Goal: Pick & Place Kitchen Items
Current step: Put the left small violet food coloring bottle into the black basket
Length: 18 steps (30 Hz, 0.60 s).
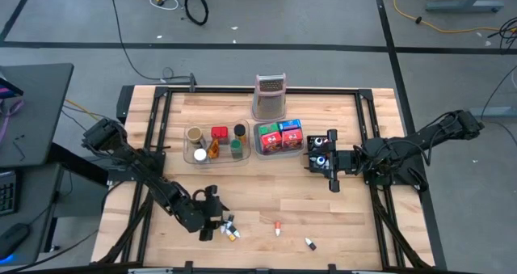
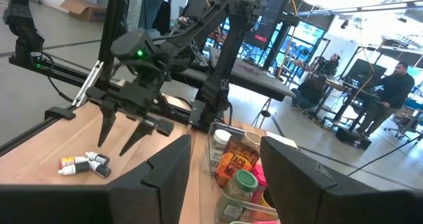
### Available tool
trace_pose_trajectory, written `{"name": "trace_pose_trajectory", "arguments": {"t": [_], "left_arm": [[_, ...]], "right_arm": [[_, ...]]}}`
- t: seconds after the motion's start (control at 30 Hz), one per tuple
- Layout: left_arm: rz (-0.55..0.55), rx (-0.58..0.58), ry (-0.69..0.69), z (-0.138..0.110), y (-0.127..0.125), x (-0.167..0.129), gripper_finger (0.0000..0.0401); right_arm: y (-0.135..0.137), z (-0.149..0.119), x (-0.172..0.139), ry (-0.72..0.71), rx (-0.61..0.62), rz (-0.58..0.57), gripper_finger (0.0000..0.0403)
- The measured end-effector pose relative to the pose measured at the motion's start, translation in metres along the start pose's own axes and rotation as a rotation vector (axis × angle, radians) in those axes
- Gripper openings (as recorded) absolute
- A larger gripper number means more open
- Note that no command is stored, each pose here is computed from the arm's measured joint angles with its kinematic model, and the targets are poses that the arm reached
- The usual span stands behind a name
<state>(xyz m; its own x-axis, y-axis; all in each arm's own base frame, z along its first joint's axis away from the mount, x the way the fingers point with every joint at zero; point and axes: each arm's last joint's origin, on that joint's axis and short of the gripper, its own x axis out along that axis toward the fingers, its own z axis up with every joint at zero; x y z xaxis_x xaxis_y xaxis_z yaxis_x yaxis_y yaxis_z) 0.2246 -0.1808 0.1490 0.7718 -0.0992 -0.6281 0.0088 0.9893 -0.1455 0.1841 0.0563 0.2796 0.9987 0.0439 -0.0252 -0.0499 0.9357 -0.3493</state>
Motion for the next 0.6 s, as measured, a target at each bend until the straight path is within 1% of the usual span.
{"name": "trace_pose_trajectory", "arguments": {"t": [0.07,0.1,0.27,0.43,0.6], "left_arm": [[-0.019,-0.062,0.024,-0.0018,0.0023,0.0011,0.021],[-0.024,-0.075,0.03,-0.0024,0.0027,0.0013,0.021],[-0.031,-0.063,0.035,-0.0029,0.0024,0.0011,0.0216],[-0.038,-0.07,0.028,-0.002,0.0018,0.0011,0.0243],[-0.09,-0.053,0.058,-0.0047,-0.0028,-0.0007,0.026]], "right_arm": [[0.0,0.0,0.0,0.0,0.0,0.0,0.0194],[0.0,0.0,0.0,0.0,0.0,0.0,0.0194],[0.0,0.0,0.0,0.0,0.0,0.0,0.0194],[0.0,0.0,0.0,0.0,0.0,0.0,0.0194],[0.0,0.0,0.0,0.0,0.0,0.0,0.0194]]}}
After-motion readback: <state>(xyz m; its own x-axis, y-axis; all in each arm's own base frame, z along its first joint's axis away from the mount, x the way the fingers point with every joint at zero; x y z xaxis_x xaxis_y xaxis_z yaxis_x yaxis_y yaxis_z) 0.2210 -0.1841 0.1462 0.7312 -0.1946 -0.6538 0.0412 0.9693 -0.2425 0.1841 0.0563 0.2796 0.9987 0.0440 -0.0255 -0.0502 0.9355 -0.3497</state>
